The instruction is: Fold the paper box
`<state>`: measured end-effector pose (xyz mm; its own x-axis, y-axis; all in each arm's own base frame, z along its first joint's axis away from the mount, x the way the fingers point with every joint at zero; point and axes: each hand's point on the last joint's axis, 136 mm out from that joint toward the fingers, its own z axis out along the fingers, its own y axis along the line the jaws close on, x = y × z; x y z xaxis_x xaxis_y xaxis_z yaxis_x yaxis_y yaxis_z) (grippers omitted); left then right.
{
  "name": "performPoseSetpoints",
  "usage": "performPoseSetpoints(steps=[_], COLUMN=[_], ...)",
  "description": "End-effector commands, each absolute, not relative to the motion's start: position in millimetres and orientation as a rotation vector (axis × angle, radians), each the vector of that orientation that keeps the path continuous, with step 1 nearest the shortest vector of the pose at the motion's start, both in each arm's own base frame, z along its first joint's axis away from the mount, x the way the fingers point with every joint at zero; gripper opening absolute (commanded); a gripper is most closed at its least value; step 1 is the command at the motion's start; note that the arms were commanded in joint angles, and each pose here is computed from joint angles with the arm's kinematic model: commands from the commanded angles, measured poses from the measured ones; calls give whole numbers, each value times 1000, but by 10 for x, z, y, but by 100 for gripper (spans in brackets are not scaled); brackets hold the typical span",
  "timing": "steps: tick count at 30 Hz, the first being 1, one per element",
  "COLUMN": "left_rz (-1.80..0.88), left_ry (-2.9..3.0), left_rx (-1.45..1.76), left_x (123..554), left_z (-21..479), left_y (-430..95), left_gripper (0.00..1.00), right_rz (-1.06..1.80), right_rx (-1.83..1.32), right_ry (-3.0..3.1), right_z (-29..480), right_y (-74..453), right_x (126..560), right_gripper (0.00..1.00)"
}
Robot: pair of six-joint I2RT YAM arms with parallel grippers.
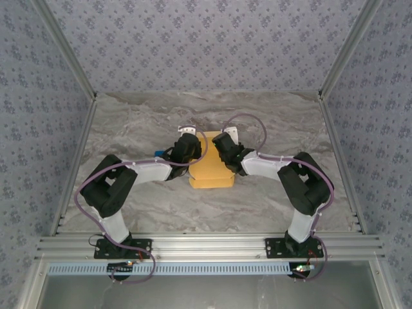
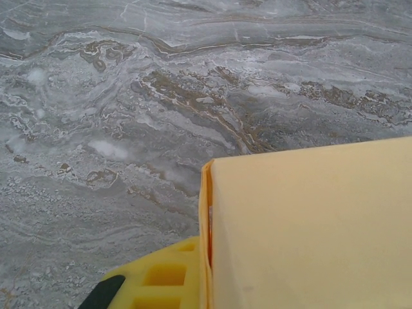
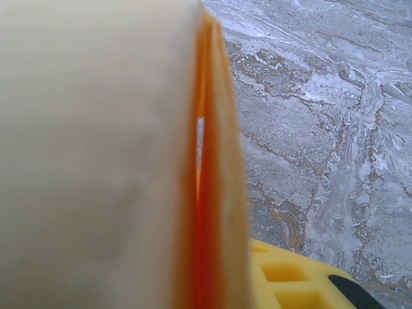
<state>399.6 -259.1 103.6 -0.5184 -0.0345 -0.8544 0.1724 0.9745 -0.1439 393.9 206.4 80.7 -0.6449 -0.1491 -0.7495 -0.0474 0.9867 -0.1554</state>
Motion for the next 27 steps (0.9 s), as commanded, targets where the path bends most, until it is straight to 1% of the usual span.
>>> performPoseSetpoints(steps=[1, 5, 8, 16, 22, 27], left_rz=[-241, -243, -243, -245, -244, -241], left_ry=[2073, 2073, 2073, 2073, 2077, 2077], left_rx=[64, 64, 64, 61, 61, 64], left_x=[4088, 4091, 4092, 4102, 4103, 4102], left_z=[1143, 1144, 1145, 1143, 1124, 1135], left_y=[-2563, -2566, -2568, -2576, -2578, -2575], left_gripper=[0, 0, 0, 0, 0, 0], right_rz=[-267, -273, -200, 17, 89, 128], right_rx=[-56, -54, -88, -193, -226, -249], right_ry=[2262, 2260, 2259, 2261, 2252, 2223], right_z=[911, 921, 928, 988, 1070, 1265], right_y=[1864, 1855, 1954, 2207, 2274, 2247], right_x=[3969, 3963, 3944, 3847, 3802, 3736], right_gripper=[27, 28, 32, 55, 64, 69])
